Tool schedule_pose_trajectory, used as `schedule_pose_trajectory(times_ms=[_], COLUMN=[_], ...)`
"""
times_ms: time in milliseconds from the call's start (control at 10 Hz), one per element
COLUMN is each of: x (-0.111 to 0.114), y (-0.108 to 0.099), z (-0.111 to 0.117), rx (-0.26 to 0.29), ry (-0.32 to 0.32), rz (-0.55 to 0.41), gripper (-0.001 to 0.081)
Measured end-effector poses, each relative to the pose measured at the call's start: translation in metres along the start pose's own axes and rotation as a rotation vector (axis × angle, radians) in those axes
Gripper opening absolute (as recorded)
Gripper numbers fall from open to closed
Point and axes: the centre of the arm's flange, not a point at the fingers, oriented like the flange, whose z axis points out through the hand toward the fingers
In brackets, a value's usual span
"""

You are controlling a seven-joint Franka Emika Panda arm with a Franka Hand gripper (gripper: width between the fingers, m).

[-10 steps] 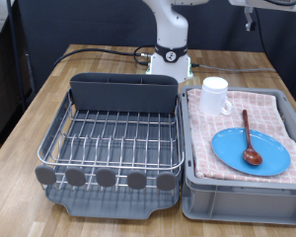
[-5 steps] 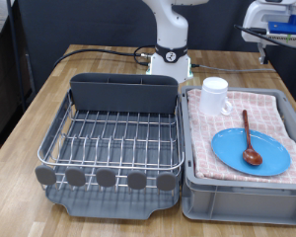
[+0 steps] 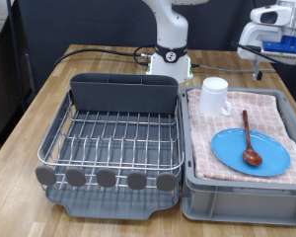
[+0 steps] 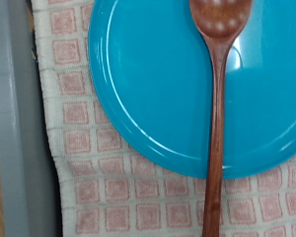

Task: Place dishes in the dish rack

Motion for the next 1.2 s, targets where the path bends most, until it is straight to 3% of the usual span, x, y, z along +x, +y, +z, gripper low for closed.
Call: schedule_pose_trajectory(times_ms=[100, 300, 600, 800, 1200], x=[-0.003, -0.002, 0.0, -0.005, -0.019], y=[0.003, 0.003, -0.012, -0.019, -0.022], z=[0.0, 0.003, 0.026, 0.044, 0.066], rx=[0.029, 0.015, 0.062, 0.065, 0.044], ry=[0.022, 0.01, 0.039, 0.071, 0.067], rz=[-0.028, -0.017, 0.001, 0.04, 0.072], gripper=[0.0802, 0.0802, 0.0802, 0.0802, 0.0802])
